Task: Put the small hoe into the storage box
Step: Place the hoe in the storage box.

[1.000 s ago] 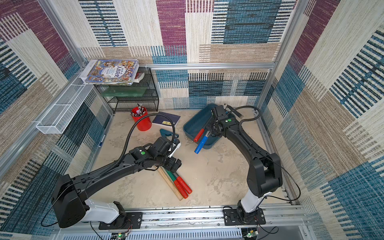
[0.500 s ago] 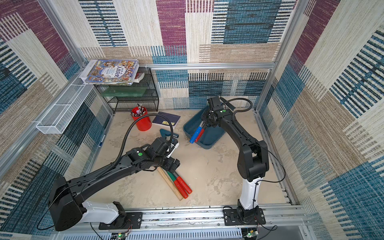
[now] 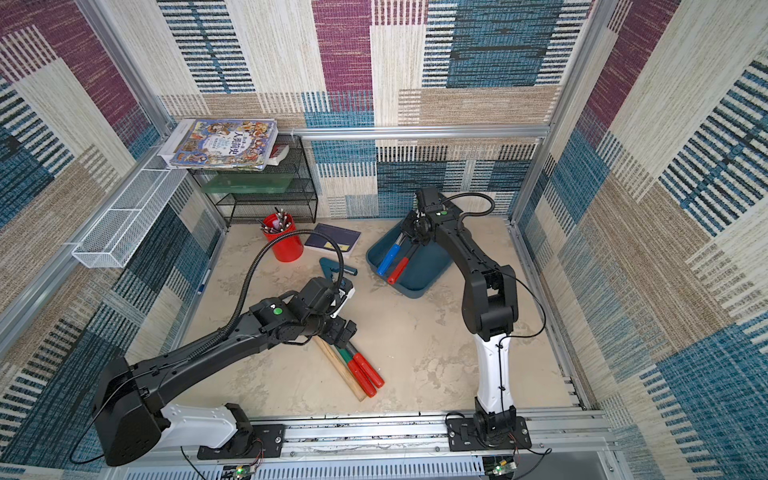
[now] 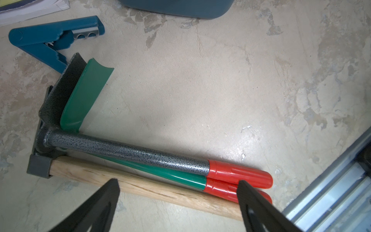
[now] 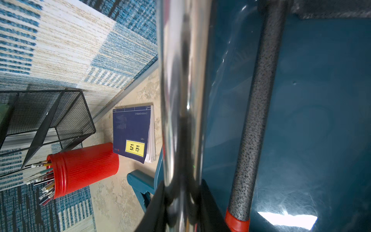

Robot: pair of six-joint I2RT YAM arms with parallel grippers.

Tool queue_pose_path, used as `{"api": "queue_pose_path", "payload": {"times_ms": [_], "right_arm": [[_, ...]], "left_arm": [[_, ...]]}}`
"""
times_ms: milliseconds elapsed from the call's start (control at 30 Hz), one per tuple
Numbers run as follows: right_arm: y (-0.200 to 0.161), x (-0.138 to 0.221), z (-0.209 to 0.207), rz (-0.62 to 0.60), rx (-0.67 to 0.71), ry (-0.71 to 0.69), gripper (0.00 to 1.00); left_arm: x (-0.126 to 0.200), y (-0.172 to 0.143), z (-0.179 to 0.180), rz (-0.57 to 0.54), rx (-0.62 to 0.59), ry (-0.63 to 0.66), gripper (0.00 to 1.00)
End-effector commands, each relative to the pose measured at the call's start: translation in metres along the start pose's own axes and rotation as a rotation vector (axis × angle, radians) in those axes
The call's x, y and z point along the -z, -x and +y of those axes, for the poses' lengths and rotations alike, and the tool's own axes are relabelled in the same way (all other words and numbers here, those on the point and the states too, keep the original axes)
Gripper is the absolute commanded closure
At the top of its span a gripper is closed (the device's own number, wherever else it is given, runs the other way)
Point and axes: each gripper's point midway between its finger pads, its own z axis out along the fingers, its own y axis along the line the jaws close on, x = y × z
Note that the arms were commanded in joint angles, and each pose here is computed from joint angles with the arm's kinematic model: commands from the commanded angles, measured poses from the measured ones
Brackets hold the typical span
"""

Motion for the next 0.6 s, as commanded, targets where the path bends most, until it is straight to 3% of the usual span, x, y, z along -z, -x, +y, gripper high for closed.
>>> {"api": "queue_pose_path", "payload": {"times_ms": [0,567], "right_arm": [[0.007,-0.003,0.012,-0.009,0.011,0.049,1.0],[0.005,-0.036,-0.015,0.064,-0.046,0.041,1.0]], "left_arm": [[-0.001,-0.002,0.0,0.013,0.007,0.0,0.05],[-0.005,-0.006,-0.001,0.028,0.013,-0.003,0.05]]}}
